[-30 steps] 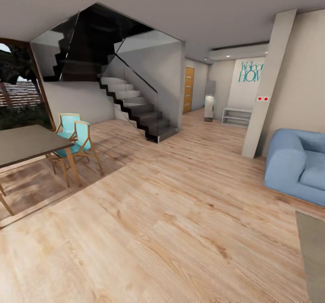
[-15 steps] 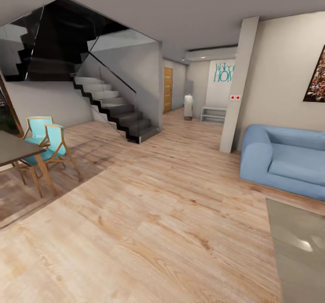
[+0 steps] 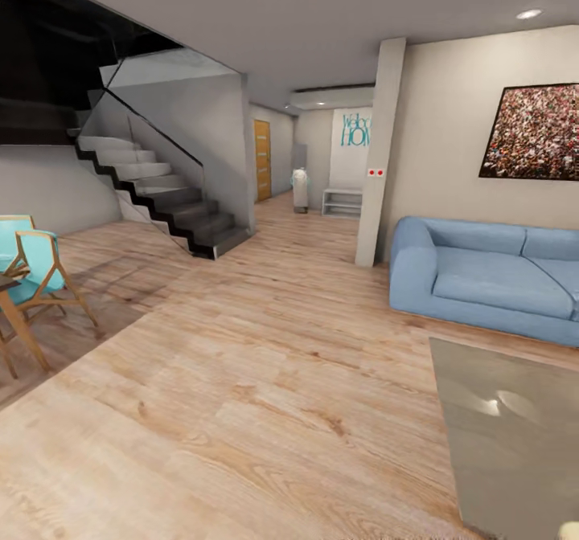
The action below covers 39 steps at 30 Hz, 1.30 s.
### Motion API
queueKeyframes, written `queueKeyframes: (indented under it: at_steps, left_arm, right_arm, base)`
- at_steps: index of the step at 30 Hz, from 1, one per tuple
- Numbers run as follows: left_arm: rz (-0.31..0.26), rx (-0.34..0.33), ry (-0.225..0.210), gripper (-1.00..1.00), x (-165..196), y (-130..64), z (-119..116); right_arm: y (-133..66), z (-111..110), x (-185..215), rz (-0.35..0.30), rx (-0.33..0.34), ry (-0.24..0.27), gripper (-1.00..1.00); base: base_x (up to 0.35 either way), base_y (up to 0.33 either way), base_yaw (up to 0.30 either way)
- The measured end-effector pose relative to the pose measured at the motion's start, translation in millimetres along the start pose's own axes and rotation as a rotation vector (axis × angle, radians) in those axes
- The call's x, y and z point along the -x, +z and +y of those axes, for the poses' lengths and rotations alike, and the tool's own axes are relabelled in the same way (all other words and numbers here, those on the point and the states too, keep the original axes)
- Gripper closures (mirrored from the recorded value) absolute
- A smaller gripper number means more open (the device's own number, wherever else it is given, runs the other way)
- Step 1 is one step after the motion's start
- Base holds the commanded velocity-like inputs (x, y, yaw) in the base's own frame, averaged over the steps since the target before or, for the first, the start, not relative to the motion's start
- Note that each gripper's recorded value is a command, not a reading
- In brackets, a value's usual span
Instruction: Turn on the radio receiver that's on the table in the living room.
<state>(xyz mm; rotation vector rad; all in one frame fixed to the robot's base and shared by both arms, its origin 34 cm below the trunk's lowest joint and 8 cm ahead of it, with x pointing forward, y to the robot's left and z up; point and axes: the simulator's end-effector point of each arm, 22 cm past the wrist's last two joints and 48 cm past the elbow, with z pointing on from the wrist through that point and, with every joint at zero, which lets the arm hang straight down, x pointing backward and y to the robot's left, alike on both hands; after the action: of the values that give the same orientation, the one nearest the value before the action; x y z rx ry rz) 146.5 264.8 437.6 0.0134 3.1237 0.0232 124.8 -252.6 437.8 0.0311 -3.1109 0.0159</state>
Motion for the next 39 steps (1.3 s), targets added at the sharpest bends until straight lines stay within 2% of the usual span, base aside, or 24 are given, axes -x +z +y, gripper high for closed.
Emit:
queueKeyframes:
  at_steps: [39]
  left_arm:
    - [-0.022, -0.010, -0.014, -1.00, 11, 0.0, -7]
  right_arm:
    - [0.0, 0, 0, 0.000, 0.000, 0.002, -1.00]
  base:
    - [0.000, 0.000, -0.294]
